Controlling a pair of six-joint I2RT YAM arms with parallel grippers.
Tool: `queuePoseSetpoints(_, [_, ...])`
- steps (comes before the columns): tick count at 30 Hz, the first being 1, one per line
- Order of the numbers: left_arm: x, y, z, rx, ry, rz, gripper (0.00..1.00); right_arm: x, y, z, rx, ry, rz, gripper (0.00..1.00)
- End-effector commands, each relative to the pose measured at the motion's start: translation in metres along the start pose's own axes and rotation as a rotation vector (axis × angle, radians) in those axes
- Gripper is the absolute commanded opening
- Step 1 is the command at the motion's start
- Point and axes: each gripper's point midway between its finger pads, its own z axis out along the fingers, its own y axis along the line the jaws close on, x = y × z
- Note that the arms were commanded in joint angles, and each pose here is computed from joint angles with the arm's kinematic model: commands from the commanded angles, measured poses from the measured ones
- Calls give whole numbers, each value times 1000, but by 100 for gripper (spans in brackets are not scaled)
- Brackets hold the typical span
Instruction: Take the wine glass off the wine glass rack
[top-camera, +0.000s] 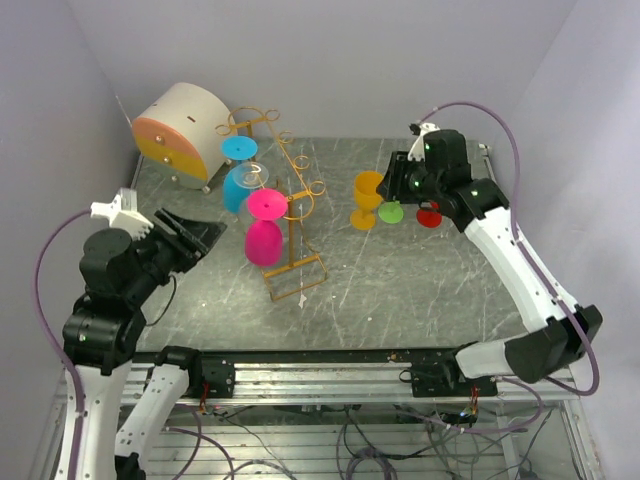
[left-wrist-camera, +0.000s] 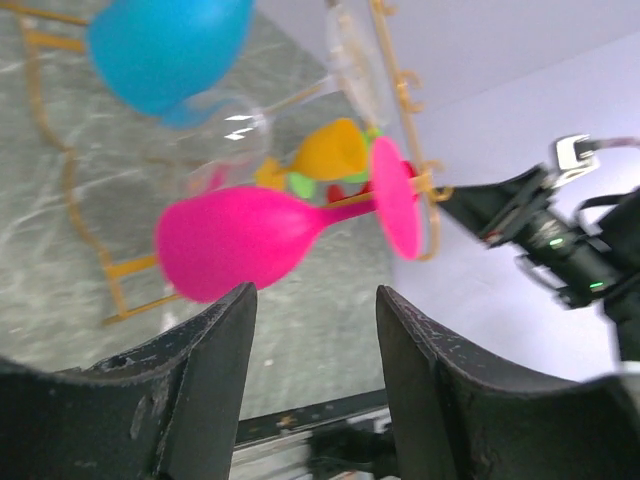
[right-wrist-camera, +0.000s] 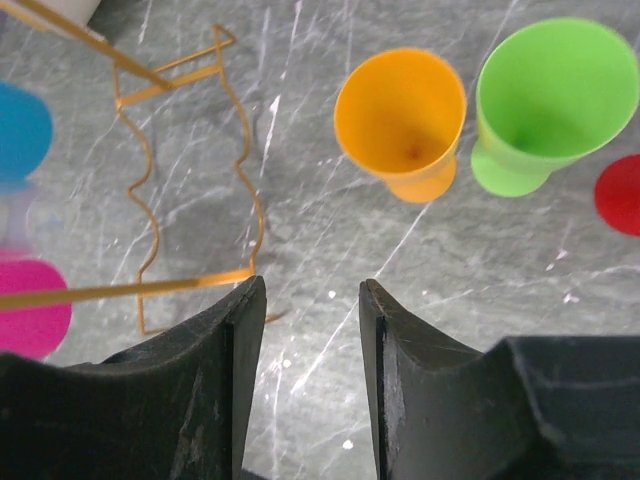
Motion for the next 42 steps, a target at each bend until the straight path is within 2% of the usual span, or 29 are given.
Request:
queuePoseSetpoints(1, [-11,-59,12,204,68,-117,61,11,20,-16,-112,-26,25,41])
queuePoseSetpoints(5, [-6,-70,32,260,150,-193,60,21,20,-28,-121,-36,22,40])
queuePoseSetpoints(19, [1,-64,69,224,246,-261,55,27,13,-41,-106,-74,5,38])
queuePoseSetpoints(29, [6,-62,75,239,270,-281,38,29,13,-40,-107,-74,6,38])
queuePoseSetpoints(39, [12,-56,81,229,294,-292,35,30,13,-41,-108,-77,4,38])
queuePoseSetpoints(42, [15,-55,82,232,308,-301,27,30,12,-42,-108,-76,-2,38])
